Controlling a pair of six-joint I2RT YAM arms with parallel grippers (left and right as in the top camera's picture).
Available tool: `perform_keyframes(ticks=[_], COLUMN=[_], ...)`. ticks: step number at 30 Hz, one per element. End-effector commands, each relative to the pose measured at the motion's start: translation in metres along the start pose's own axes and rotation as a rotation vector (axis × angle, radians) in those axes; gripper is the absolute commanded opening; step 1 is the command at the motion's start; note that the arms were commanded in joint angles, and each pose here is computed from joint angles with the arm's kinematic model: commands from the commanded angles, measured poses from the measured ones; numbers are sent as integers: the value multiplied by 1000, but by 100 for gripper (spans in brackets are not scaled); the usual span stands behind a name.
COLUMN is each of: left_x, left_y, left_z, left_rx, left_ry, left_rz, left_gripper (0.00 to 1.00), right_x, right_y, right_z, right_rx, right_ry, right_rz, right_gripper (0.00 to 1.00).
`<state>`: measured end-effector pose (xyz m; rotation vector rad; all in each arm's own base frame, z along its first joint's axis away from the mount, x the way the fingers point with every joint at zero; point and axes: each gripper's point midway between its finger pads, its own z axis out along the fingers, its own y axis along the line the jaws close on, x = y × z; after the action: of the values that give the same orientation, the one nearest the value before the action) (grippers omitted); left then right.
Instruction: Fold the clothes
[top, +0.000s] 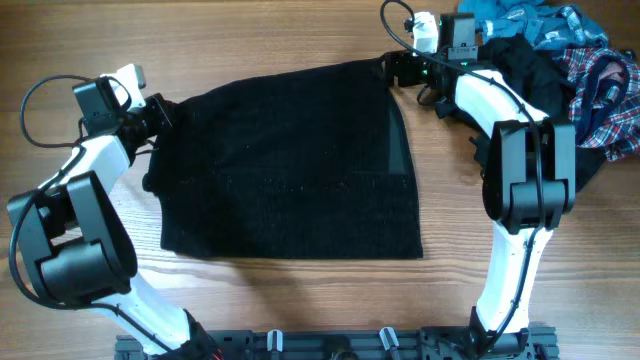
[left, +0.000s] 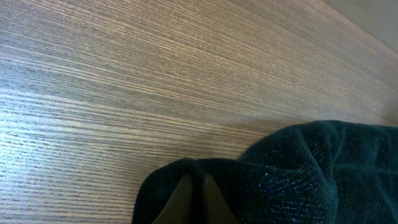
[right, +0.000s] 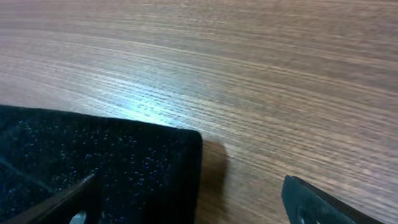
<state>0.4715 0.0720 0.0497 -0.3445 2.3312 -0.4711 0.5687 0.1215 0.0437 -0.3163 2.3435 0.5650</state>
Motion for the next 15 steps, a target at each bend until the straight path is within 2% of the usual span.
perform_keyframes(ticks=[1, 6, 15], left_x=[1, 1, 1], left_y=[-7, -7, -7], left_z=[4, 4, 4], left_rx=[37, 37, 37], left_ry=[10, 10, 10], left_rz=[7, 7, 7], left_gripper=[4, 4, 4], right_x=[6, 9, 34], right_y=[14, 23, 38], right_z=[8, 10, 33], right_rx=[-90, -128, -158], right_ry=[20, 28, 87], right_rz=[19, 18, 20], right_gripper=[90, 85, 84])
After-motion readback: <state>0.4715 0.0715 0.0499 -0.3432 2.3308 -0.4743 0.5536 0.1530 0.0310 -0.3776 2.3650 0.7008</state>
